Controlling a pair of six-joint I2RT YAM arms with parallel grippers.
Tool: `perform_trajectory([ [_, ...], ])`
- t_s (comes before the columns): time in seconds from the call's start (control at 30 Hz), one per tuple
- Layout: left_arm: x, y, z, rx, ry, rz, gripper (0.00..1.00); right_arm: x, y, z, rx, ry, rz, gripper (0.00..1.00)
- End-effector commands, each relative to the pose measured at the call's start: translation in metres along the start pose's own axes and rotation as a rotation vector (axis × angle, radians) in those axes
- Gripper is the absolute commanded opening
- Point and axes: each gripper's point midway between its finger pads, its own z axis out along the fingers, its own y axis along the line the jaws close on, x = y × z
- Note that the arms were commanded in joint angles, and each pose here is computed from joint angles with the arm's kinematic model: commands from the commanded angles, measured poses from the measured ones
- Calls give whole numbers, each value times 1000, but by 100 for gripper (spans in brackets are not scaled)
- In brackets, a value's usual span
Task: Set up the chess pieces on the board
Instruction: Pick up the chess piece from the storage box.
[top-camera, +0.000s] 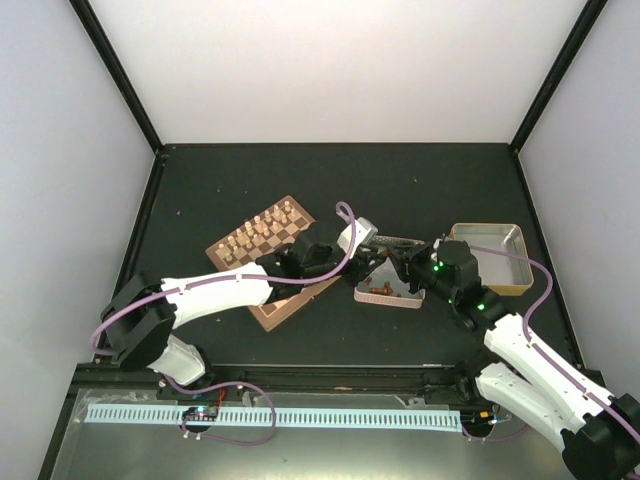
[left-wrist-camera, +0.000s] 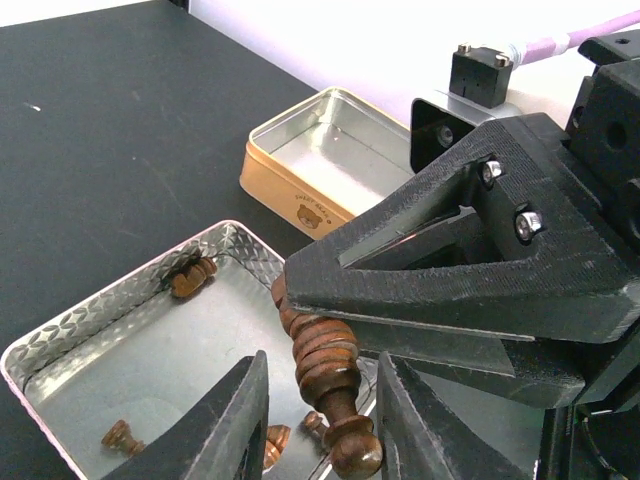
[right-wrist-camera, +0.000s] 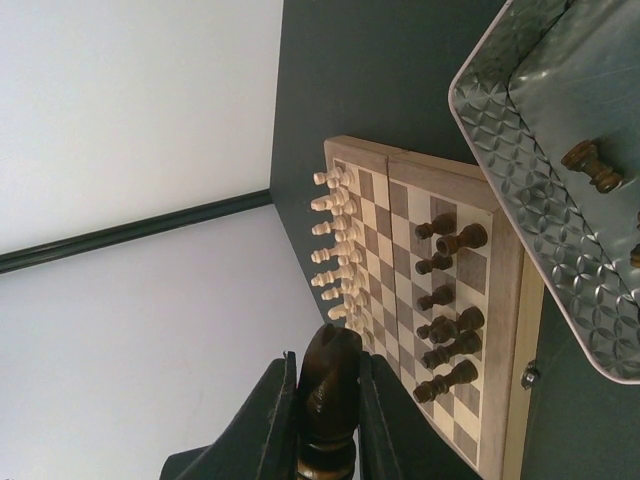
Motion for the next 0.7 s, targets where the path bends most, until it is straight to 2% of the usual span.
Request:
perform_trajectory([
  [0.0,-15,-9,-1,24,-25,10,34,-1,9,-2,-33,-10,2,4],
  [0.4,-12,-12,-7,44,-32,3,36,0,7,1,-33,2,7,3],
  [0.67,-13,-12,-16,36,-47,0,26,0,5,2,-33,3,14,2],
])
